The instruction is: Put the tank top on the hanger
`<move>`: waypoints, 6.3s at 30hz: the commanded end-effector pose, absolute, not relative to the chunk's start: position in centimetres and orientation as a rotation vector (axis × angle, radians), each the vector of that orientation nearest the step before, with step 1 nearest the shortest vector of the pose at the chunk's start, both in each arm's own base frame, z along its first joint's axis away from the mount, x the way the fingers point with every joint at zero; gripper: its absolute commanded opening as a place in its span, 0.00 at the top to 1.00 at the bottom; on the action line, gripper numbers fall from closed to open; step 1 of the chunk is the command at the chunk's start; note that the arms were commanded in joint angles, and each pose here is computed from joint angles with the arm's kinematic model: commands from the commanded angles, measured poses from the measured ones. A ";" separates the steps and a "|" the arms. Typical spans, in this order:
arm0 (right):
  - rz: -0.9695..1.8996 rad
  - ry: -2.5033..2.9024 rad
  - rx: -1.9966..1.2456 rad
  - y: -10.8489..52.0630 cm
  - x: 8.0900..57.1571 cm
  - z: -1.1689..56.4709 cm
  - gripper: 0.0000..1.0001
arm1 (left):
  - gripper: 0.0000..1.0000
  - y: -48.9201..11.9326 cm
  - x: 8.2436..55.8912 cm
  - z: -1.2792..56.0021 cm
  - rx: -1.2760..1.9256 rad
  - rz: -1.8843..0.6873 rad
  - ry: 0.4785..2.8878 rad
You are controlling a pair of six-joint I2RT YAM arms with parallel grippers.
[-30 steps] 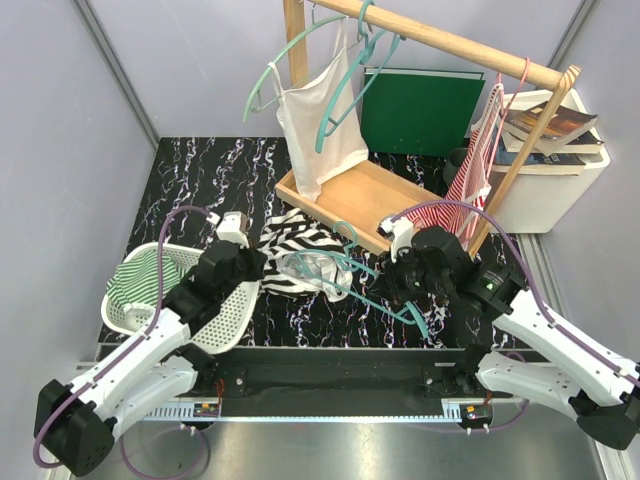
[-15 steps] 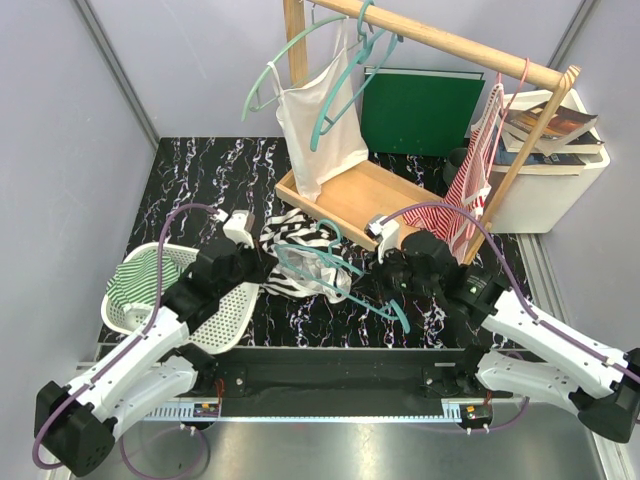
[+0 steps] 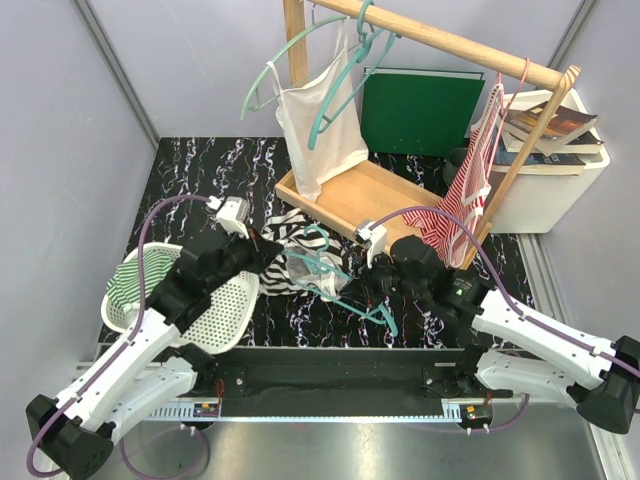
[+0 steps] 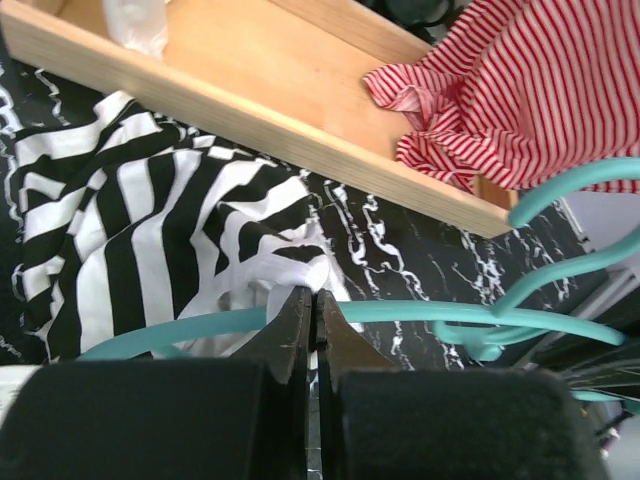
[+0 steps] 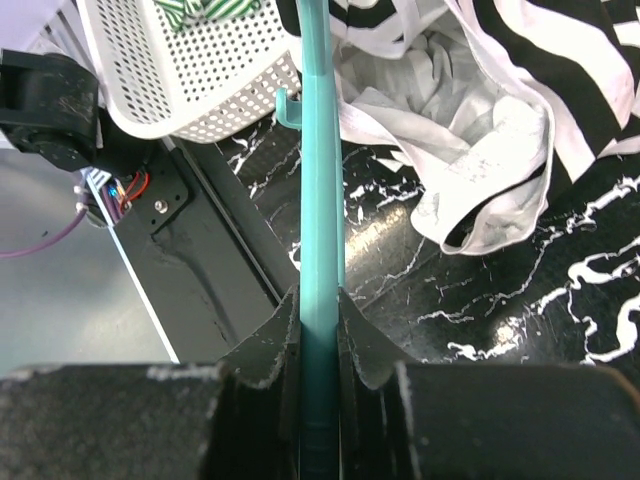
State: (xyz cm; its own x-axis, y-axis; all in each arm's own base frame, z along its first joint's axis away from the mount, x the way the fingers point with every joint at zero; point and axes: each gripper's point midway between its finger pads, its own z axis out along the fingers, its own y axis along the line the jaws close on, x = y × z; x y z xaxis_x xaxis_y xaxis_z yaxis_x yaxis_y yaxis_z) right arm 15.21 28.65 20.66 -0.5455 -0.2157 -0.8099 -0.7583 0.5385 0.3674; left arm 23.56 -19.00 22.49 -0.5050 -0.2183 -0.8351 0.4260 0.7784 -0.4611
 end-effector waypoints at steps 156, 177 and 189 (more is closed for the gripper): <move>0.792 2.414 -0.664 29.9 10.9 5.1 0.75 | 1.00 -17.0 19.2 23.2 0.650 -0.581 1.897; 0.318 2.271 -0.225 24.3 27.6 10.8 1.00 | 1.00 -18.2 14.7 27.4 0.761 -0.798 1.622; 0.244 2.184 -0.123 21.2 31.1 15.9 1.00 | 1.00 -17.7 15.1 27.5 0.733 -0.765 1.628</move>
